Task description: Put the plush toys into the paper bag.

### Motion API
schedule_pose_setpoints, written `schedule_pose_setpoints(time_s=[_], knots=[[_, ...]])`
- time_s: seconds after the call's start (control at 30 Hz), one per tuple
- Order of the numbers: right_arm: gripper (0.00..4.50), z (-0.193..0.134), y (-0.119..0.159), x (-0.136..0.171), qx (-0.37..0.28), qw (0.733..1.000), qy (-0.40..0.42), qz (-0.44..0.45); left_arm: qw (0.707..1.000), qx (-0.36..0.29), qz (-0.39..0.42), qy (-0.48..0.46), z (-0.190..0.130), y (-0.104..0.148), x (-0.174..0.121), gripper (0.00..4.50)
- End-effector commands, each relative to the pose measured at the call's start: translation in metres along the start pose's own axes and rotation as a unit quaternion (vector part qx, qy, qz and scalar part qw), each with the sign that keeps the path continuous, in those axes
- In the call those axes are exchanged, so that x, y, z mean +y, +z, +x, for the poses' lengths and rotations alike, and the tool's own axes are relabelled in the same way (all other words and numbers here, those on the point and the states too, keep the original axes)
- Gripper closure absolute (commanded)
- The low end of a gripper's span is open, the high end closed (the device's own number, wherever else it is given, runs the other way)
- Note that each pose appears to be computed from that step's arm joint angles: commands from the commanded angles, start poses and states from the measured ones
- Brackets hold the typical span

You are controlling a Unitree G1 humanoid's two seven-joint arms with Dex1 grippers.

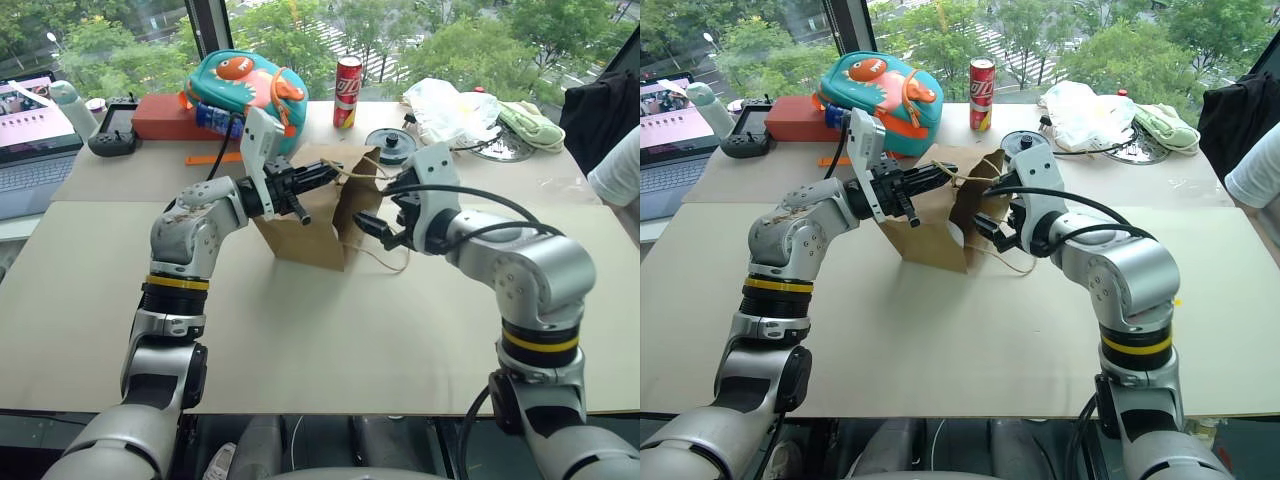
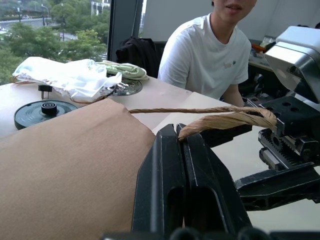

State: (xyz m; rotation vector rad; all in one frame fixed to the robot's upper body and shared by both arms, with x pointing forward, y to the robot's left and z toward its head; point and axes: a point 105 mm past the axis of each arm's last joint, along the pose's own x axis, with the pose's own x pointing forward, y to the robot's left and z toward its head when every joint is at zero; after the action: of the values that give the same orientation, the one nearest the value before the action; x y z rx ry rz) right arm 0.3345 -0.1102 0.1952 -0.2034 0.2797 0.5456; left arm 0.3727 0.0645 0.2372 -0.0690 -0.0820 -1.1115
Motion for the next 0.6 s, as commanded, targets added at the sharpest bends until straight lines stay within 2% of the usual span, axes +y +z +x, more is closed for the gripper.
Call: schedule_pose_setpoints(time_s=[0.03,0.27,0.6], knots=[[0.03,-0.01,-0.003,0.006,-0.003,1.0,0.016,-0.018,1.0,-0.017,0.015,-0.014,-0.004,0.014,-0.005,4.5],[0.03,0.011,-0.03,0.021,0.031,0.999,0.026,-0.028,1.0,-0.016,0.016,-0.016,-0.004,0.015,-0.006,4.5],[0.03,0.045,-0.065,-0.002,0.075,0.996,-0.003,-0.043,1.0,-0.016,0.016,-0.015,-0.004,0.016,-0.007,4.5]])
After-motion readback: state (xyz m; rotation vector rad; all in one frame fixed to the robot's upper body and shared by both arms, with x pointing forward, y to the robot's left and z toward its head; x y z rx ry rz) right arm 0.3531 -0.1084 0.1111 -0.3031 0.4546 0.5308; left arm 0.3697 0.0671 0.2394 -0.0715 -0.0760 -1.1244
